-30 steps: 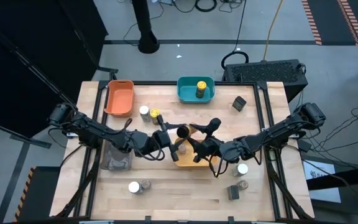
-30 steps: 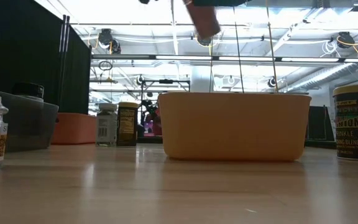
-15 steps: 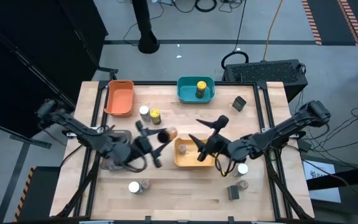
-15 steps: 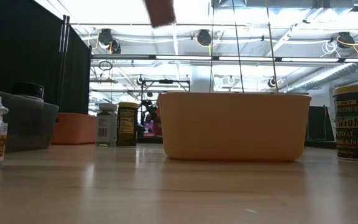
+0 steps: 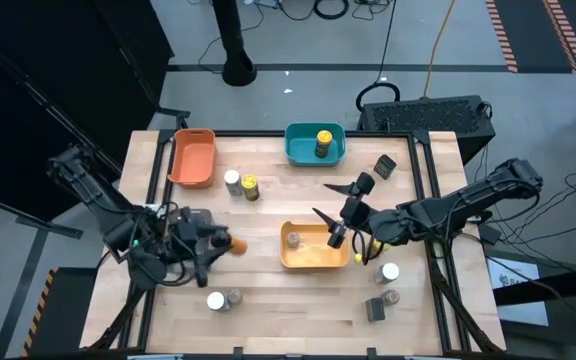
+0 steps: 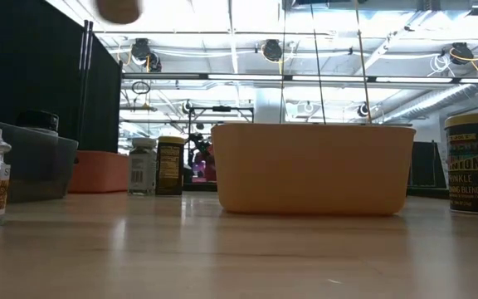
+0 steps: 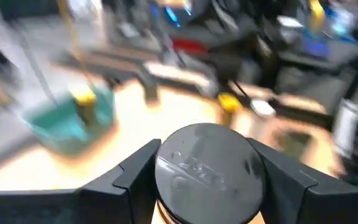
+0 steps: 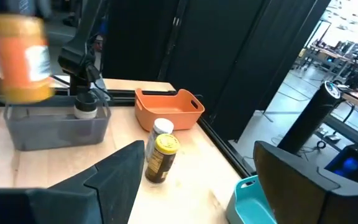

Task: Sort spices by type
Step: Put the black spice bottle into the black bin

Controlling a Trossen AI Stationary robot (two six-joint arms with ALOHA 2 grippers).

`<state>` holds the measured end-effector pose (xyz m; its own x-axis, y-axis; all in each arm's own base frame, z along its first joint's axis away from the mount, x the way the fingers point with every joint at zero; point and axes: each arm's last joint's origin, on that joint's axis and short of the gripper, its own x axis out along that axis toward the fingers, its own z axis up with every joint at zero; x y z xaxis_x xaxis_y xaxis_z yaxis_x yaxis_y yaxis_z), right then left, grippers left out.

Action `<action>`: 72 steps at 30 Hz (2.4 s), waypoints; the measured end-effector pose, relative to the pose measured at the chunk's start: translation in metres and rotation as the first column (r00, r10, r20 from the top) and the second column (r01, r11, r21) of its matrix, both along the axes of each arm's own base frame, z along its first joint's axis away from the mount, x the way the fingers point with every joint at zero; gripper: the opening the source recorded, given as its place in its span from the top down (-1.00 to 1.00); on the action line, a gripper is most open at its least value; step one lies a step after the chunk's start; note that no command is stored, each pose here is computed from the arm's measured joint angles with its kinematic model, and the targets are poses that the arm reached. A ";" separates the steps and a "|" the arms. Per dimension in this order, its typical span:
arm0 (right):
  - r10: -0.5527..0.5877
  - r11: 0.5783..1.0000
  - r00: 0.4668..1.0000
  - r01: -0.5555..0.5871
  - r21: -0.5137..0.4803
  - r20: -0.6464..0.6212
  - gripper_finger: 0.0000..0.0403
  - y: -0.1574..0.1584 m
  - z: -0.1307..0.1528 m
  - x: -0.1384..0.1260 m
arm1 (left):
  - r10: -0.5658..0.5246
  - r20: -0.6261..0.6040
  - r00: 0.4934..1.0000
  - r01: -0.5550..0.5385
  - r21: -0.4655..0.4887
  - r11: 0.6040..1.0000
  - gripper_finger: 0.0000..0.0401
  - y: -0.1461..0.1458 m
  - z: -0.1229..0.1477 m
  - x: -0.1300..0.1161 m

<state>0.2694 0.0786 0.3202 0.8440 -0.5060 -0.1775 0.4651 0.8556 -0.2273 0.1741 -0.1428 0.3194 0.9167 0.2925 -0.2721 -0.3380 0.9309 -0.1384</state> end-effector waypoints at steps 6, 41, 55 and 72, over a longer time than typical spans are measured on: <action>-0.014 1.000 1.000 0.014 -0.002 -0.018 -0.41 -0.006 -0.005 0.006 | -0.169 -0.315 0.934 0.097 -0.234 0.967 -0.07 0.014 -0.019 -0.022; 0.035 0.998 0.999 -0.034 0.061 -0.023 -0.41 -0.020 -0.008 0.013 | -0.047 -0.539 0.841 0.024 -0.050 0.998 -0.07 0.030 -0.100 -0.078; 0.054 0.996 0.998 -0.052 0.074 -0.021 -0.41 -0.019 -0.009 0.014 | 0.036 -0.475 0.879 -0.079 -0.071 0.994 -0.07 0.039 -0.142 -0.100; 0.054 0.996 0.998 -0.052 0.073 -0.025 -0.41 -0.019 -0.009 0.013 | 0.048 -0.445 0.894 -0.114 -0.122 0.986 -0.20 0.038 -0.145 -0.099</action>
